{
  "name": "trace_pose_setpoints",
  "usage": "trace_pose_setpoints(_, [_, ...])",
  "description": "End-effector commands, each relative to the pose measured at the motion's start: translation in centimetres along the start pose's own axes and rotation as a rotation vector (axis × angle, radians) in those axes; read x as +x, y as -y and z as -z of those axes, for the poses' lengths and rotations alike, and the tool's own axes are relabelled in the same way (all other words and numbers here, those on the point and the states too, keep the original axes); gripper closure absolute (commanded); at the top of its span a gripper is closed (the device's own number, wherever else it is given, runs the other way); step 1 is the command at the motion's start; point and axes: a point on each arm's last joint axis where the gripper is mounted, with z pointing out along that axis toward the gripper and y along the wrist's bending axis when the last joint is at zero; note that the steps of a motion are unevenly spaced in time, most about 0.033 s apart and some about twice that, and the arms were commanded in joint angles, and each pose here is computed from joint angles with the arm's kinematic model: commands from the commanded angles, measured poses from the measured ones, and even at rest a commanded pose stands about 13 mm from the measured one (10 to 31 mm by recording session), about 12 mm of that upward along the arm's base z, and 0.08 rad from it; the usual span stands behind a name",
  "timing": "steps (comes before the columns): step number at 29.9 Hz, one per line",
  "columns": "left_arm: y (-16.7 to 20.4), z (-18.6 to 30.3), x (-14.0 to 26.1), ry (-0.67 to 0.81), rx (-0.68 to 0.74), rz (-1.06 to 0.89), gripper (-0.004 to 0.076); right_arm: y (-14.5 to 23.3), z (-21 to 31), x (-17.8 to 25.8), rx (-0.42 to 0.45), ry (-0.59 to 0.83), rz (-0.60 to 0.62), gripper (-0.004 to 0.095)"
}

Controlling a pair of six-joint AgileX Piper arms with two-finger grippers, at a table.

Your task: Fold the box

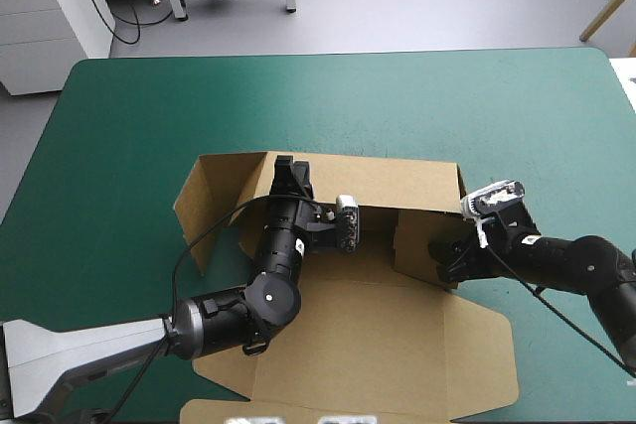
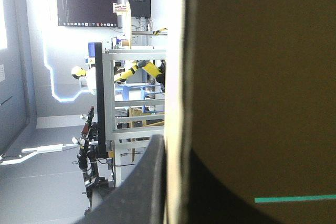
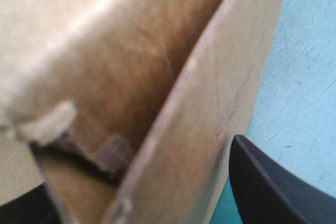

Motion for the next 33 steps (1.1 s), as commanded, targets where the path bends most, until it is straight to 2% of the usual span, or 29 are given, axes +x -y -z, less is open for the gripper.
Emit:
trace_pose_setpoints(1, [-1.9, 0.7, 0.0, 0.018, -0.071, 0.019, 0.0734, -0.4, 0.5, -1.5, 0.052, 0.108, -0.019, 0.0400])
trace_pose_setpoints(6, [-1.9, 0.7, 0.0, 0.022, -0.069, 0.019, 0.0734, -1.3, 0.2, -2.2, 0.068, 0.166, -0.016, 0.0602])
trace_pose_setpoints(8, [-1.9, 0.7, 0.0, 0.022, -0.069, 0.019, 0.0734, -1.8, 0.0, -2.2, 0.071, 0.167, -0.020, 0.0653])
trace_pose_setpoints(14, [-1.9, 0.7, 0.0, 0.022, -0.069, 0.019, 0.0734, -2.5, -0.3, -2.4, 0.126, 0.183, -0.024, 0.0681])
trace_pose_setpoints(16, [-1.9, 0.7, 0.0, 0.020, -0.066, 0.021, 0.0734, -2.6, -0.5, -2.5, 0.138, 0.191, -0.023, 0.0771])
trace_pose_setpoints(18, [-1.9, 0.7, 0.0, 0.019, -0.065, 0.023, 0.0734, -2.4, -0.8, -2.5, 0.159, 0.186, -0.023, 0.0914])
trace_pose_setpoints(23, [-1.9, 0.7, 0.0, 0.019, -0.065, 0.023, 0.0734, -1.8, -1.5, -2.4, 0.205, 0.166, 0.019, 0.0903])
trace_pose_setpoints(33, [-1.9, 0.7, 0.0, 0.019, -0.065, 0.023, 0.0734, -1.7, -2.0, -2.4, 0.208, 0.154, 0.045, 0.0906])
